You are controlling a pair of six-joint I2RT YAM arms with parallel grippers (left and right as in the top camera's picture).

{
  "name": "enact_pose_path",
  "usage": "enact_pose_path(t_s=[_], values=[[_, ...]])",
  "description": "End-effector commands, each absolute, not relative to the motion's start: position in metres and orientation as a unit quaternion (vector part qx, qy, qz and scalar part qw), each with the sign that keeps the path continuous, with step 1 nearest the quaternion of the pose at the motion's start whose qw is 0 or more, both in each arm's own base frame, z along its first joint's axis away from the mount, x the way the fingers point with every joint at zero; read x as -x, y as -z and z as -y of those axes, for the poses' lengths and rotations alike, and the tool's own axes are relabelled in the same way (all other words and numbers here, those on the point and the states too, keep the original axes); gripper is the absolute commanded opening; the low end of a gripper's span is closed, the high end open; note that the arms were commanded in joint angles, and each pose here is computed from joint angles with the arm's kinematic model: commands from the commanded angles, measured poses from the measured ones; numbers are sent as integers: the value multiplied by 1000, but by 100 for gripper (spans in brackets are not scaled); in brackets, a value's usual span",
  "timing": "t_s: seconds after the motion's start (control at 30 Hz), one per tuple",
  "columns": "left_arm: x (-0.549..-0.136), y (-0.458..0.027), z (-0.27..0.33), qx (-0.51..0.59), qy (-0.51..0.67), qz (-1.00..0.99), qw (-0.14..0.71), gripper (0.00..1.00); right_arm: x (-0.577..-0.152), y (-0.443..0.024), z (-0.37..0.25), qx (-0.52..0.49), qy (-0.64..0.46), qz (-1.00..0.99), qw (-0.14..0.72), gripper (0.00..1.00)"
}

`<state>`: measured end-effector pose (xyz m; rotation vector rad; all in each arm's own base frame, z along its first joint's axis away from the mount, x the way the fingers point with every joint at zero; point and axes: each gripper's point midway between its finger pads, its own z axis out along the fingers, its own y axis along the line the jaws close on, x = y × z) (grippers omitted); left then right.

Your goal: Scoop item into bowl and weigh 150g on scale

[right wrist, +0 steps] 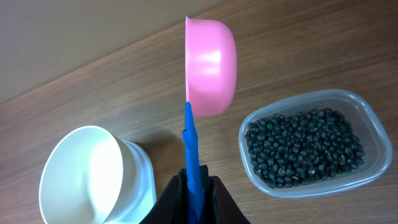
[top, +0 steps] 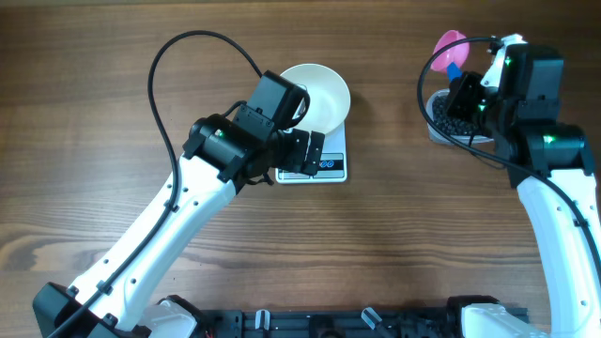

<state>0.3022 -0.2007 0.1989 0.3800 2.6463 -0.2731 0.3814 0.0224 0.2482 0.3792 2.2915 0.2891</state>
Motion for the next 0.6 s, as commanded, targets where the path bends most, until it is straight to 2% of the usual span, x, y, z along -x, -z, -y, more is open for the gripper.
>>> enact_pose_path(t_s=[0.0, 0.17, 0.3, 0.57], values=[[-303, -209, 200, -147, 98, -955, 239, 100, -377, -266, -17, -130, -92, -895, 417, 4], [-303, -209, 200, -147, 98, -955, 239, 100, -361, -272, -10, -98, -68, -901, 418, 5], [-303, -209, 200, -147, 98, -955, 239, 100, -348, -274, 11, -116, -48, -902, 414, 4], [-303, -209, 200, -147, 98, -955, 239, 100, -317, -248, 46, -158, 26, -925, 345, 4]])
